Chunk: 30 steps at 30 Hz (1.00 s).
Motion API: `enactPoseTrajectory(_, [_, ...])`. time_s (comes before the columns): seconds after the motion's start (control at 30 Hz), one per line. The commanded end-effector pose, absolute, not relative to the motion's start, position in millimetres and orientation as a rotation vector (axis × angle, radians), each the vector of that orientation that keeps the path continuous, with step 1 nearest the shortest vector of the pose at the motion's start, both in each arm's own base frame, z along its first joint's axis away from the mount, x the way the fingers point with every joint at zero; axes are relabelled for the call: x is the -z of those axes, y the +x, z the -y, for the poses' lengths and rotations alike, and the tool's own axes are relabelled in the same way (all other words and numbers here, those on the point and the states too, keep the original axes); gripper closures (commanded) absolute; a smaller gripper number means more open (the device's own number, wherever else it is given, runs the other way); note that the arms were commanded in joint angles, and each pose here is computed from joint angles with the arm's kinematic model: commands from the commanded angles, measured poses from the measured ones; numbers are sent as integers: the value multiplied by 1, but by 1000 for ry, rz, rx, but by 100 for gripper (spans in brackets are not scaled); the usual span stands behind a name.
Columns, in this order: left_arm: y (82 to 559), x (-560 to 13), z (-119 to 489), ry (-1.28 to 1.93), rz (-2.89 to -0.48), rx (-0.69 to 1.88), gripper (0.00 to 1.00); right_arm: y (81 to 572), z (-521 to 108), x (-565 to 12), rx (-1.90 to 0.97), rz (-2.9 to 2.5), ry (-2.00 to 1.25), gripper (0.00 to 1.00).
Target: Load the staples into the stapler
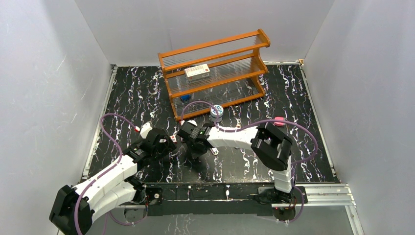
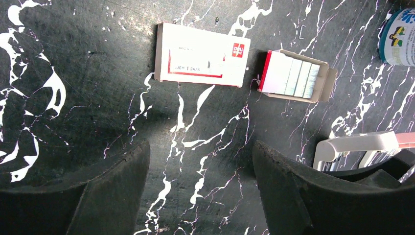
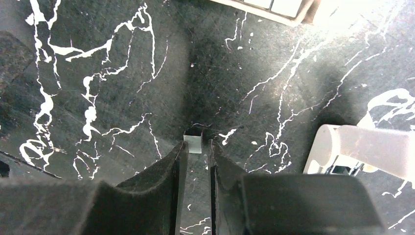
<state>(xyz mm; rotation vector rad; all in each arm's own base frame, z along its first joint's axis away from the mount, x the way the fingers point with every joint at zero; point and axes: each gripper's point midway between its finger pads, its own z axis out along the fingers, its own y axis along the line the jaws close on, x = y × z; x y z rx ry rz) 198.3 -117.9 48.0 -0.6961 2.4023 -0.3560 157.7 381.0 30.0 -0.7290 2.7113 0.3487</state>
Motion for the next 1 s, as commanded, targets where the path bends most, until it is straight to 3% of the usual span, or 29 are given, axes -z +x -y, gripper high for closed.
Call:
enactPoseTrajectory(0.0, [203,-56,112,-692,-2370,325,26,164,-383,-33,-311,-2697,-747,70])
enactPoseTrajectory(0.37, [202,-55,110,-690,-2371,317,26,167,-395,-45,-355,-2673,-785,56])
enactPoseTrajectory(0.73, [199,-63,93,-707,-2322,246,25,171,-395,-32,-289,-2699,-762,55])
enactPoseTrajectory(0.97, [198,-59,91,-714,-2329,237,25,174,-391,-30,-232,-2715,-750,60])
